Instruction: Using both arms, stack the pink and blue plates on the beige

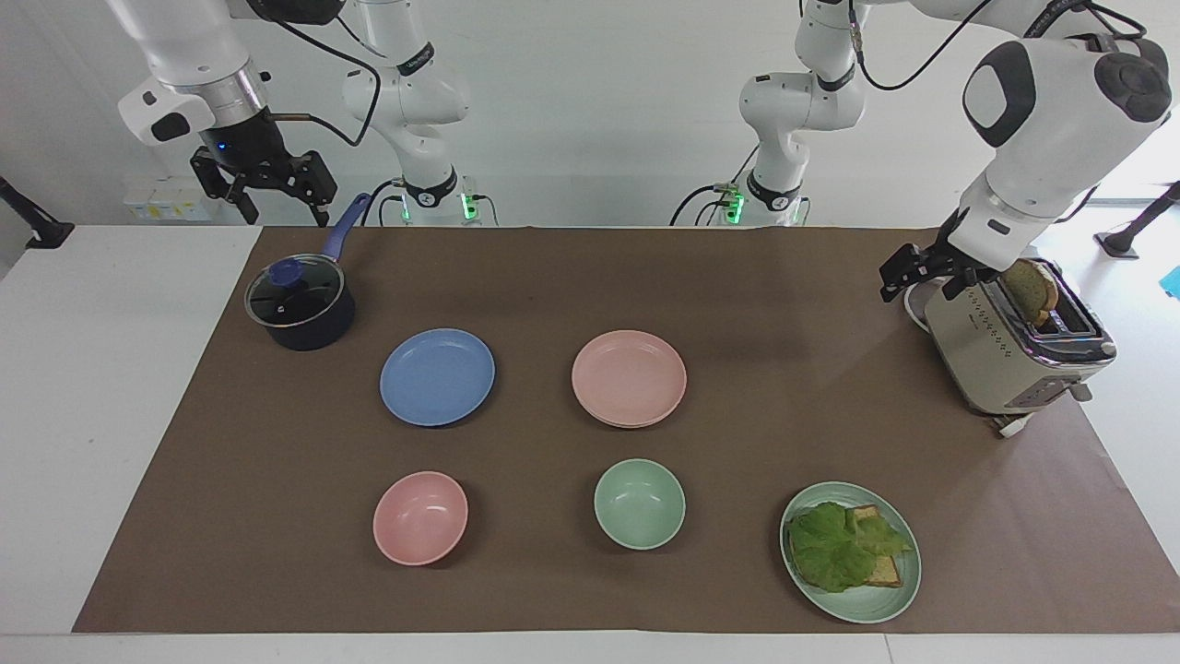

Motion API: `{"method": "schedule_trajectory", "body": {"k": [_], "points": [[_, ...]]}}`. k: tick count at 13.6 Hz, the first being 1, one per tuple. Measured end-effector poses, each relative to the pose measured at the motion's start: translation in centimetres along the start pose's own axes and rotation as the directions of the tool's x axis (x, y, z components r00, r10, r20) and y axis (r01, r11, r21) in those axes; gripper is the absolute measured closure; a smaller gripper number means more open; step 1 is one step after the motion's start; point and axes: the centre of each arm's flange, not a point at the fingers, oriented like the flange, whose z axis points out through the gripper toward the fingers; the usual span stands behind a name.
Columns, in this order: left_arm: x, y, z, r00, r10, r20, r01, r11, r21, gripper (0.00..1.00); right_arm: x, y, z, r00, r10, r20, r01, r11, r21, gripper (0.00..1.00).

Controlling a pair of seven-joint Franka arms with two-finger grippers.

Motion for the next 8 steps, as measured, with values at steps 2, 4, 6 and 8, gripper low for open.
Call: {"method": "schedule_trajectory", "body": {"k": [2, 4, 6, 8], "points": [[-1.0, 0.2, -2.7, 0.999, 0.012, -0.047, -0.012, 1.000, -0.001, 0.00, 0.0, 0.0, 0.0, 1.000, 0.000, 0.000, 0.000, 1.000, 0.000, 0.00], [-2.3, 0.2, -4.7, 0.997, 0.016, -0.079, -0.016, 1.000, -0.004, 0.00, 0.0, 0.0, 0.0, 1.000, 0.000, 0.000, 0.000, 1.000, 0.000, 0.00], [-2.8, 0.2, -5.3, 0.996, 0.017, -0.088, -0.018, 1.000, -0.005, 0.00, 0.0, 0.0, 0.0, 1.000, 0.000, 0.000, 0.000, 1.000, 0.000, 0.00], [-2.8, 0.2, -5.3, 0.996, 0.017, -0.086, -0.018, 1.000, -0.005, 0.00, 0.0, 0.0, 0.0, 1.000, 0.000, 0.000, 0.000, 1.000, 0.000, 0.00]]}}
